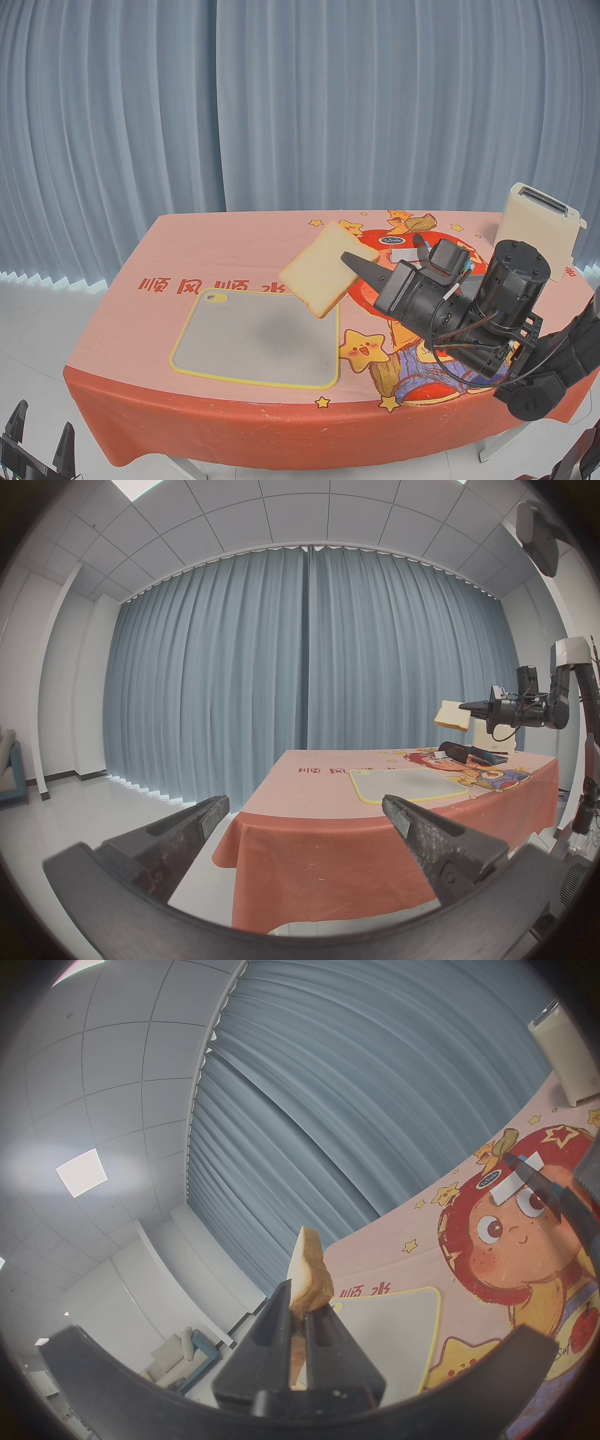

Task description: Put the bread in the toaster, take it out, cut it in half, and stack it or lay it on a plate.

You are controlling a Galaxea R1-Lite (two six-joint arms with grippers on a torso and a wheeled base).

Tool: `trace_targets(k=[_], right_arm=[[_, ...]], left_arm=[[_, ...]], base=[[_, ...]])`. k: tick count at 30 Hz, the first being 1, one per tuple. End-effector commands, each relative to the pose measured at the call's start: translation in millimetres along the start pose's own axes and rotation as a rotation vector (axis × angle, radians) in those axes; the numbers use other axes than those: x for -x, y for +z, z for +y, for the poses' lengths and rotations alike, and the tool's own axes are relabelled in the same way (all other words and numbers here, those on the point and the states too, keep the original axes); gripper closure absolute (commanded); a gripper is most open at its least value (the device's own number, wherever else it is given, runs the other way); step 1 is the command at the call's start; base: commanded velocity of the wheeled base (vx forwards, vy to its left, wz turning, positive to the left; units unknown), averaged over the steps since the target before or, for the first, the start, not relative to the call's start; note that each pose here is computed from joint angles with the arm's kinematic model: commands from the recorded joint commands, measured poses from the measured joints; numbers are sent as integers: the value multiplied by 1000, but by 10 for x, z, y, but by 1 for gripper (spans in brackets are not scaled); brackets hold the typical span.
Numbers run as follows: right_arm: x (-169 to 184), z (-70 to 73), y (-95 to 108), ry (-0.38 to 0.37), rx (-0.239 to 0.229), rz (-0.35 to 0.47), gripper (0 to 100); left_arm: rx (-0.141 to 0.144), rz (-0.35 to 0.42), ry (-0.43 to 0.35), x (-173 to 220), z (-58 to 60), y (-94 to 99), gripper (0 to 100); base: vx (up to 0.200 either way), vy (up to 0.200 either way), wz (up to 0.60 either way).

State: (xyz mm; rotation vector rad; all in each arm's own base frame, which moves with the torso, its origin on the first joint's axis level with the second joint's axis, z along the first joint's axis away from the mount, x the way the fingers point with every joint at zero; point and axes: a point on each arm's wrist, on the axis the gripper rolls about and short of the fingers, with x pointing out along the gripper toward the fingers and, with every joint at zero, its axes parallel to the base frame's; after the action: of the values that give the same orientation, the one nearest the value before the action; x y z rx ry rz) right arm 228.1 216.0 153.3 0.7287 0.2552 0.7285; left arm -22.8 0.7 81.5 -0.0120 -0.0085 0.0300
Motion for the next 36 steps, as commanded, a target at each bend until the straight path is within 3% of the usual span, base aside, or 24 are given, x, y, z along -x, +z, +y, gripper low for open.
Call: trace_targets(k=[1,5,17,27,36], right_arm=[[5,43,-14,12,-29,2,100],[8,56,-55,15,-53,16,100],[23,26,-142,2,-42,46,100],[8,96,-146,47,-40,21,100],[-135,120,-175,6,-40,-20,100]], left_arm=[[0,19,1,-14,0,-49,0],[0,19,1,-12,1,-52,0],[0,18,-1,-12,1,-51,0],[0,18,-1,-12,1,-51,0],[0,18,-1,-12,1,-51,0]], base=[[0,0,0],[0,0,0],[0,0,0],[0,0,0],[0,0,0]])
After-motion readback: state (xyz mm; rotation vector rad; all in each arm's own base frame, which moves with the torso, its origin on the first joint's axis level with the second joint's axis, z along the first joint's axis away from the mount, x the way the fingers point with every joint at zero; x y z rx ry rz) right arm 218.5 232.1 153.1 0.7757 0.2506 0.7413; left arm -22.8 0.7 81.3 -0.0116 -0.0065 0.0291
